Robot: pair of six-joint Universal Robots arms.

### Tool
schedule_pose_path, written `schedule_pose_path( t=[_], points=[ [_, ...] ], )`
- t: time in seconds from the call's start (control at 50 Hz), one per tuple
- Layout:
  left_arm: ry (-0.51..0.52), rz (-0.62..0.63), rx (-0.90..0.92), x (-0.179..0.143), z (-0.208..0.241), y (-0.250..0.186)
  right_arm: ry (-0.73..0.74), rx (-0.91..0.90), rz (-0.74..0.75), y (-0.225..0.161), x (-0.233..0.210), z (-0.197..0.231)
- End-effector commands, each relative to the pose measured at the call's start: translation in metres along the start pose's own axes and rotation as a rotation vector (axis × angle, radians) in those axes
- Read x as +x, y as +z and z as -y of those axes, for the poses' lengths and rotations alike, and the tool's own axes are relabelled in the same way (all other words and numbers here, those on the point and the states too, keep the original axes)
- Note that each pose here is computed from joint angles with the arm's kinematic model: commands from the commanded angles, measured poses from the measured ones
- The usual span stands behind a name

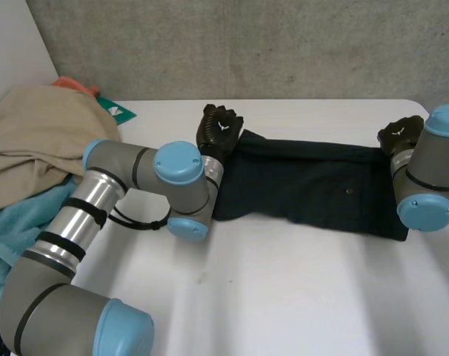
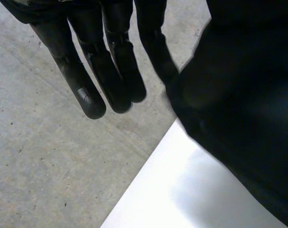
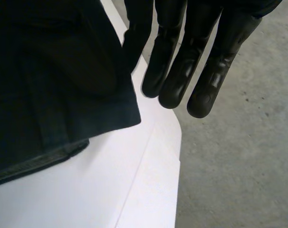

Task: Fold the laundry.

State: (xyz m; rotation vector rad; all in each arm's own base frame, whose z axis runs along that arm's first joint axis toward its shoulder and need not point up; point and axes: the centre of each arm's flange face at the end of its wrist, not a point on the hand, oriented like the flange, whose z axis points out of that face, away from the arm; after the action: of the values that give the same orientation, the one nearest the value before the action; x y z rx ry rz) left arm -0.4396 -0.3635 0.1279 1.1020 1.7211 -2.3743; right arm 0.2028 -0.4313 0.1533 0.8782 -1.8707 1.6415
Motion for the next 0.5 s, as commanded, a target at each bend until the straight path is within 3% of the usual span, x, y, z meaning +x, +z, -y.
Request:
schedule_pose_path(
  t=[0.02, 0.16, 0.24, 0.34, 0.5],
  points=[
    [-0.005, 0.002, 0.022, 0.001, 0.006, 0.0, 0.065, 0.033, -0.063, -0.003, 0.0, 0.011],
    [-0.067, 0.014, 0.061, -0.01, 0.045, -0.002, 0.169, 0.146, -0.129, -0.031, 0.052, 0.056],
    [-0.189, 0.014, 0.065, -0.039, 0.086, -0.008, 0.165, 0.183, -0.075, -0.055, 0.072, 0.076],
    [-0.368, 0.009, 0.109, -0.073, 0.138, -0.026, 0.162, 0.121, 0.079, -0.081, 0.075, 0.081],
    [-0.418, -0.046, 0.067, -0.074, 0.173, -0.055, 0.169, 0.01, 0.189, -0.096, 0.062, 0.066]
  ],
)
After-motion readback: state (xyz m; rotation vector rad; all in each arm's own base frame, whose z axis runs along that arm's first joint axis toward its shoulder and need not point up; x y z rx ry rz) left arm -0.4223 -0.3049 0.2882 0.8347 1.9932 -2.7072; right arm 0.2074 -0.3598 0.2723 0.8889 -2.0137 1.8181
